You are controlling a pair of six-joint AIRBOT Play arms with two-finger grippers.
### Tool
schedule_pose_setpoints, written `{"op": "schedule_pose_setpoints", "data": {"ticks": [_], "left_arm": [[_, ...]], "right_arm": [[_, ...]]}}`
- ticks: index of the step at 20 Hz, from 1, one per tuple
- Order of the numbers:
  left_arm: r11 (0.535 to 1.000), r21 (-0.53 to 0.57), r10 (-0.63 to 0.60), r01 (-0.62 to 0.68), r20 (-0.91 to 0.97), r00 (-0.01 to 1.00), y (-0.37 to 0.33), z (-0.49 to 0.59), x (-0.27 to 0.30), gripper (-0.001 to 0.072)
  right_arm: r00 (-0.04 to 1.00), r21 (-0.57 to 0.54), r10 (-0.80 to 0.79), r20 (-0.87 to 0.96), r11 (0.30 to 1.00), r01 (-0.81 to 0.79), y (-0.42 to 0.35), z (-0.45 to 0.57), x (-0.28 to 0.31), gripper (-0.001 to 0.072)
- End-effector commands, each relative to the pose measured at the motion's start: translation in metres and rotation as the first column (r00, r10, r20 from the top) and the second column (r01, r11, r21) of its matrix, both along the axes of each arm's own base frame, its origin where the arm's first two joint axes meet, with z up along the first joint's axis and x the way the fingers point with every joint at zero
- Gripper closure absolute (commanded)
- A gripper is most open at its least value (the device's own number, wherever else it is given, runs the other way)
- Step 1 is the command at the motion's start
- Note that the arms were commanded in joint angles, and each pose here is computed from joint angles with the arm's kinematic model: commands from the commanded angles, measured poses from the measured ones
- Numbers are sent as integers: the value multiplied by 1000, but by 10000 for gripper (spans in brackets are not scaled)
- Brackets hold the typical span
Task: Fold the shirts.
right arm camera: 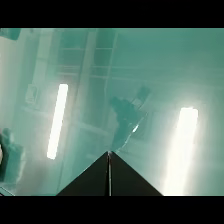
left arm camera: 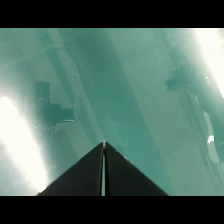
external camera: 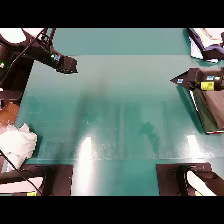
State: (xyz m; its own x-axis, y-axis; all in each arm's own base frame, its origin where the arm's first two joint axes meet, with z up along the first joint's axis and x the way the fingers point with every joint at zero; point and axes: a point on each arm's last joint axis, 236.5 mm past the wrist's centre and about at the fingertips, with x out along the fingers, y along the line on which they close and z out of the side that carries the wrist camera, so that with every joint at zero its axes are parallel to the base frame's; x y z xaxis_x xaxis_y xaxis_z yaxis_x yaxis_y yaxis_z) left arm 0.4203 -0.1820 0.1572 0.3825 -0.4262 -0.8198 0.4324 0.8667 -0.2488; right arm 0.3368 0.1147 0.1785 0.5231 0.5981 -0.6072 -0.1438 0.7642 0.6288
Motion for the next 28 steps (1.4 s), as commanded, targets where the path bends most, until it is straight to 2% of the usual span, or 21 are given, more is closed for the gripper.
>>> {"op": "schedule_pose_setpoints", "data": {"ticks": [1, 11, 15, 19, 21, 24, 26, 28], "left_arm": [[1000, 0, 0, 0, 1, 1000, 0, 0, 0, 682], [1000, 1, -1, 1, 1, 1000, 0, 0, 0, 682], [999, -23, 39, -37, 104, 994, 0, 13, 24, 682], [999, 39, 33, -37, 100, 994, 12, 7, 22, 682], [994, 103, -20, 20, 4, 1000, 22, -2, -7, 684], [978, 204, -20, 33, -65, 998, 51, 7, -54, 683], [950, 311, 37, 4, -124, 992, 86, -2, -91, 683], [886, 459, 175, -61, -210, 962, 132, -27, -131, 682]], "right_arm": [[1000, 2, -12, 14, 1000, 12, -1, 2, 3, 699], [1000, 2, -10, 13, 1000, 10, -1, 2, 3, 699], [1000, 1, -2, 3, 1000, 2, 0, 1, 1, 698], [1000, 1, -1, 3, 1000, 1, 0, 1, 0, 699], [1000, 2, 0, 3, 1000, 0, 1, 1, 0, 698], [1000, -9, 9, 19, 1000, -9, 0, 1, 1, 698], [999, -19, 28, 21, 999, -27, 1, 0, -1, 698], [999, -25, 34, 28, 999, -34, 1, 0, -1, 698]]}}
